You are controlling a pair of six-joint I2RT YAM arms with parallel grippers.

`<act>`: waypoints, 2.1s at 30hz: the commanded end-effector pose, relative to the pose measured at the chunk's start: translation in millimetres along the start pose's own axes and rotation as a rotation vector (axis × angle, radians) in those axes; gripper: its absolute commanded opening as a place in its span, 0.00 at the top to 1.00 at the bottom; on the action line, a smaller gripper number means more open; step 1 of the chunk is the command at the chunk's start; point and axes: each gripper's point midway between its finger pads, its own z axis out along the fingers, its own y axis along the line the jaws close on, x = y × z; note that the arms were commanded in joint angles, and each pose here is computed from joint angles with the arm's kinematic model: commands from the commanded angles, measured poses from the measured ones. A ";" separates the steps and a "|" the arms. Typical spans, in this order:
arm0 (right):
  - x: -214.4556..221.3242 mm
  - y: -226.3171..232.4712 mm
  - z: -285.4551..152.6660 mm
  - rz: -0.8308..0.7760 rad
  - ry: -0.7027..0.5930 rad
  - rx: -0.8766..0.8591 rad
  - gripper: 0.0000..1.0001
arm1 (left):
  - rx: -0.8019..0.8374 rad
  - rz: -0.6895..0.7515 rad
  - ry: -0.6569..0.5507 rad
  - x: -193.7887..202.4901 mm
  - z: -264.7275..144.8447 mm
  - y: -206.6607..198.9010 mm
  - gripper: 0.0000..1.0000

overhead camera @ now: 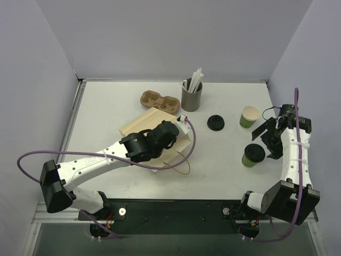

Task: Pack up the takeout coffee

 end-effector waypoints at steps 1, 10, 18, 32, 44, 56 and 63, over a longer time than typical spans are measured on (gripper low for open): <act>3.7 -7.4 -0.9 -0.039 0.044 0.039 0.14 | -0.006 -0.048 -0.024 -16.1 -0.9 10.0 1.00; 12.6 -13.3 6.8 -0.087 0.078 0.099 0.16 | 0.007 -0.064 -0.038 -25.0 0.7 14.2 1.00; 13.5 -12.9 14.4 -0.126 0.072 0.151 0.16 | 0.019 -0.064 -0.042 -25.4 2.2 12.0 1.00; 16.9 -7.3 26.7 -0.164 0.077 0.199 0.18 | 0.021 -0.062 -0.038 -23.3 3.5 10.9 1.00; 19.7 -11.3 32.7 -0.176 0.080 0.231 0.20 | 0.026 -0.065 -0.037 -23.1 4.2 10.8 1.00; 26.7 -10.5 41.1 -0.165 0.095 0.215 0.20 | 0.034 -0.069 -0.040 -23.8 5.0 9.4 1.00; 30.3 -14.2 44.7 -0.154 0.104 0.217 0.20 | 0.032 -0.071 -0.042 -23.9 4.4 10.1 1.00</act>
